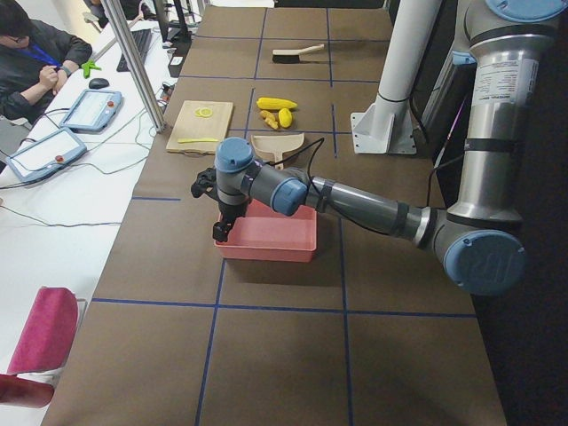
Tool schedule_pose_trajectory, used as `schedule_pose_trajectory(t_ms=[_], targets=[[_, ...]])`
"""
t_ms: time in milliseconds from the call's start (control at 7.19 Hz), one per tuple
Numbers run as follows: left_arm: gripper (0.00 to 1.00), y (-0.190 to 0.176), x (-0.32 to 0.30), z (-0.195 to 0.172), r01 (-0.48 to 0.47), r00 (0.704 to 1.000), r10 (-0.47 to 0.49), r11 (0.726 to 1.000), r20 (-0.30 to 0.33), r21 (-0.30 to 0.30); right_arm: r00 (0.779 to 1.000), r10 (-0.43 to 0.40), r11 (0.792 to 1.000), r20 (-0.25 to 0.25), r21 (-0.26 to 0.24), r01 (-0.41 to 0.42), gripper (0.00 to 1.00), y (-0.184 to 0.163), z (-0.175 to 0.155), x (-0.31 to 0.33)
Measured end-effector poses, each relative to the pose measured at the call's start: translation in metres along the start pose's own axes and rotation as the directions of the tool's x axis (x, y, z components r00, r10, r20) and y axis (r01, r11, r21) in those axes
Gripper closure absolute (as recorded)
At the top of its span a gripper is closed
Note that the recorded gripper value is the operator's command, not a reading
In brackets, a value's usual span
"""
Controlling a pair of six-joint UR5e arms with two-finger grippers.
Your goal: Sweep and dump trash into bin
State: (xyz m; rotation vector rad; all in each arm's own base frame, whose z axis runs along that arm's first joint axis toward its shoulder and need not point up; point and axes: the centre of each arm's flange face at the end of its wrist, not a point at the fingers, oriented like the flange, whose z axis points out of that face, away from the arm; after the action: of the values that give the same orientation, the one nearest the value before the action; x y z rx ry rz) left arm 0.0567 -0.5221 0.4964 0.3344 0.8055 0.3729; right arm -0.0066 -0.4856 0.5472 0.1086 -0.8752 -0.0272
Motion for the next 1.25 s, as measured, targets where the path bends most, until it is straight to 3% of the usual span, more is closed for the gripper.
schedule_pose_trajectory(t_ms=[417,974,1252], targets=[[0.00,-0.030,0.049,-0.008,-0.068,0.997,0.068,0.998,-0.026,0.002,0.990,0.139,0.990,0.027,-0.032,-0.138,0.00,0.010,0.011,-0.065],[0.00,-0.040,0.086,-0.004,-0.131,0.990,0.131,0.991,-0.054,0.007,0.989,0.143,0.989,0.030,-0.035,-0.142,0.01,0.075,0.077,-0.095],[0.00,-0.041,0.094,-0.002,-0.143,0.988,0.143,0.990,-0.059,0.006,0.990,0.138,0.988,0.017,-0.079,-0.136,0.01,0.094,0.104,-0.117]])
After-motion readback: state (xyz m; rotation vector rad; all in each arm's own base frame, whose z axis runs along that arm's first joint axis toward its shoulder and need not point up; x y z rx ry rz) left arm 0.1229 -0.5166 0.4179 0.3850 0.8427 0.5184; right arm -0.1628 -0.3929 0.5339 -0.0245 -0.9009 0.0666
